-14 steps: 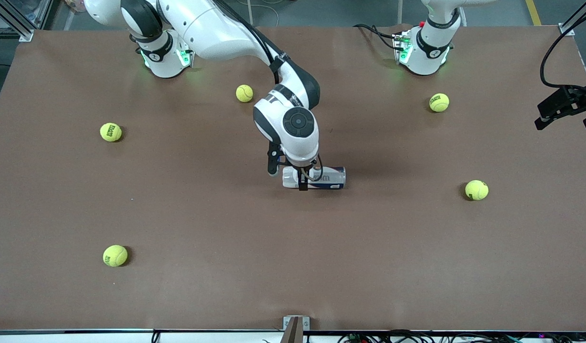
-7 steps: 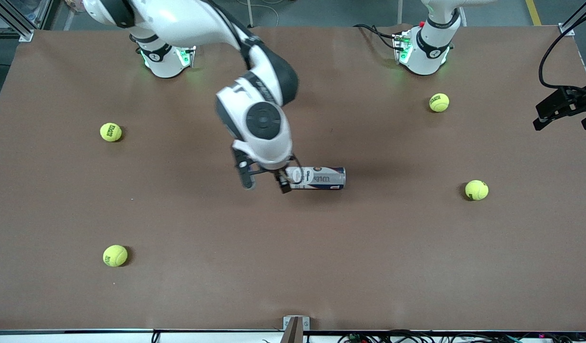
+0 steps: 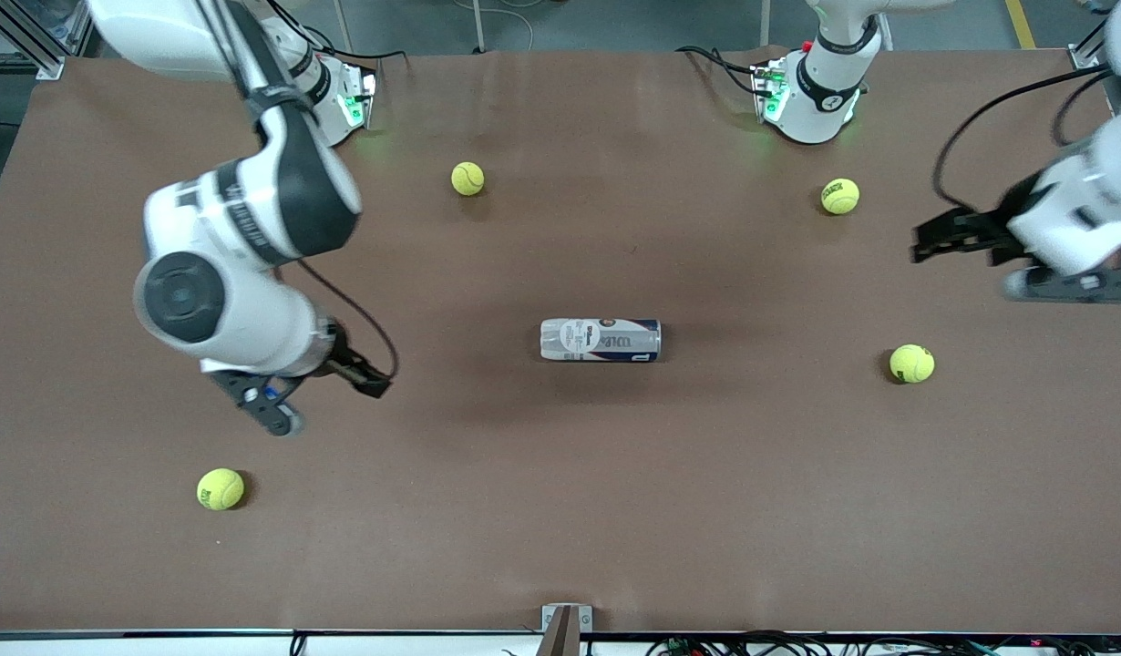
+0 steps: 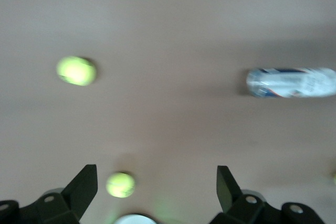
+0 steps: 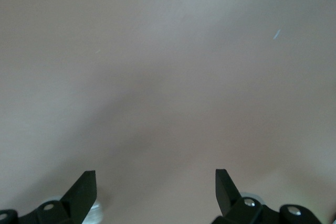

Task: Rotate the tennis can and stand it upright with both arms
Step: 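Grasp the lying can's end with the left gripper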

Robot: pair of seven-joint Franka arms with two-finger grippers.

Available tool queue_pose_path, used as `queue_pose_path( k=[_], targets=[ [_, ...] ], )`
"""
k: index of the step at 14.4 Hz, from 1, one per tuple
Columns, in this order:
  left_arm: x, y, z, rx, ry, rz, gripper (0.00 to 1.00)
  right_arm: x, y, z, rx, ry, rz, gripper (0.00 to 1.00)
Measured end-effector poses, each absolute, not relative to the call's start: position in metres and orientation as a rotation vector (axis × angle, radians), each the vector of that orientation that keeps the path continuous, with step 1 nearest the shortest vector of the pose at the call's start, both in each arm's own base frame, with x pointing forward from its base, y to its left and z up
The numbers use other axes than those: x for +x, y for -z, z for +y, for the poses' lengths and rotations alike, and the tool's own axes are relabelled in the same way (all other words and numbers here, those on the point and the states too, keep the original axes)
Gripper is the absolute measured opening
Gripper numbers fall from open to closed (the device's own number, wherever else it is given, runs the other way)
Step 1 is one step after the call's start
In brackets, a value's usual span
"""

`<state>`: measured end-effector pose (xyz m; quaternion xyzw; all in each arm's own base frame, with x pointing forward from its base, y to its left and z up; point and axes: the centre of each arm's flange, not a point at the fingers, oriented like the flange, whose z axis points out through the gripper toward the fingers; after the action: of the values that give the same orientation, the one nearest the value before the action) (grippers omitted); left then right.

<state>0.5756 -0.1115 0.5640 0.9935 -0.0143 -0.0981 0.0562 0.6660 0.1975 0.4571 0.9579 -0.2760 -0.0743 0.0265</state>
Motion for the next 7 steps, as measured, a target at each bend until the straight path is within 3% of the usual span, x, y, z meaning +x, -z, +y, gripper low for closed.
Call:
queue_pose_path(
  k=[4,7],
  targets=[
    [0.593,-0.476,-0.175,2.828,0.48,0.016,1.0,0.683,-0.463,0.096,3.015,0.225,-0.52,1.0],
    [0.6,-0.398,-0.188,2.654,0.481,0.159,1.0,0.689,-0.466,0.006,3.073,0.235,-0.311,1.0]
  ],
)
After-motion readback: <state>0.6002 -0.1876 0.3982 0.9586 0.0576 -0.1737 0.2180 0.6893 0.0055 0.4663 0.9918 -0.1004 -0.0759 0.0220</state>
